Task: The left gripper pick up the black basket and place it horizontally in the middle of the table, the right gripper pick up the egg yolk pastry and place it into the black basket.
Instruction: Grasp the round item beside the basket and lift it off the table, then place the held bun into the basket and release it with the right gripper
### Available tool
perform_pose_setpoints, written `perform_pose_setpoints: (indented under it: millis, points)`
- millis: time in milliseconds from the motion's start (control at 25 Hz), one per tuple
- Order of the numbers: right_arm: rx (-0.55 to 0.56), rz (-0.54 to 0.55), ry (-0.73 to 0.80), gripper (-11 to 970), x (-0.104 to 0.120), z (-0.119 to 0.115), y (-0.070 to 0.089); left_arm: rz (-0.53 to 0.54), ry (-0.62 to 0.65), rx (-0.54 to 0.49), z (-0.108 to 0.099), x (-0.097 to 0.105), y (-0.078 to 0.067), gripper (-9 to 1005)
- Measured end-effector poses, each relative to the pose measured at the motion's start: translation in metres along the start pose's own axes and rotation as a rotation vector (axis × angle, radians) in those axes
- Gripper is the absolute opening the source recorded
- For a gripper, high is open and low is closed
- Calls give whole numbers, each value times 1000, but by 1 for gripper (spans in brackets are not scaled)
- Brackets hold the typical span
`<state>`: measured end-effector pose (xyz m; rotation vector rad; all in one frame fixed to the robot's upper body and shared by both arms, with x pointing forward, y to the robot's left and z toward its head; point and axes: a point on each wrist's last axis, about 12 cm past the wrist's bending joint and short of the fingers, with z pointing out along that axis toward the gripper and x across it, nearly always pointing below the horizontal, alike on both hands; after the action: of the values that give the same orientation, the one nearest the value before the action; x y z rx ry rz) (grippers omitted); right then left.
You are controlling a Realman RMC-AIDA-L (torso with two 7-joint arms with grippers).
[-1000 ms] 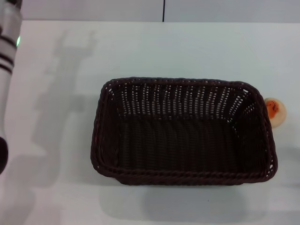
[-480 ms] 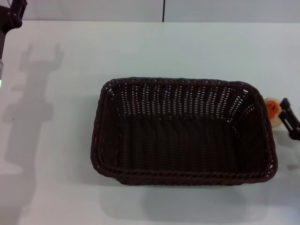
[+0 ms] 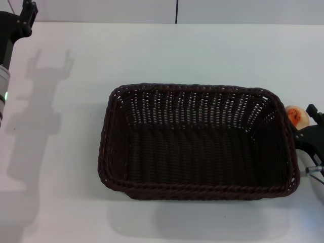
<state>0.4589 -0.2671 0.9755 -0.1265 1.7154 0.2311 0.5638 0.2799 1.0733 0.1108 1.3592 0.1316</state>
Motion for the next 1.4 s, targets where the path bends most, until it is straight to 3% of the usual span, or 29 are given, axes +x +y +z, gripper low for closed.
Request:
perform_pose_setpoints:
  millis: [280, 600, 680, 920, 1080, 1160, 1400]
  points:
    - [5, 5, -8, 716, 0, -3, 0, 4, -1, 17, 1, 0, -3, 797]
    - [43, 21, -92, 372, -4, -17, -4, 2, -3, 19, 1, -1, -3, 797]
    - [62, 27, -174, 292, -10, -29, -5, 4, -3, 25, 1, -1, -4, 797]
    - [74, 40, -395, 228, -27, -59, 0, 4, -4, 29, 1, -1, -5, 797]
    - [-13, 20, -586, 205, -44, -78, 16, 7, 0, 30, 0, 0, -5, 797]
    - [-38, 29, -610, 194, -47, -78, 21, 7, 1, 30, 0, 0, -5, 797]
    - [-189, 48, -588, 169, -53, -49, 41, 6, 1, 30, 0, 0, -5, 797]
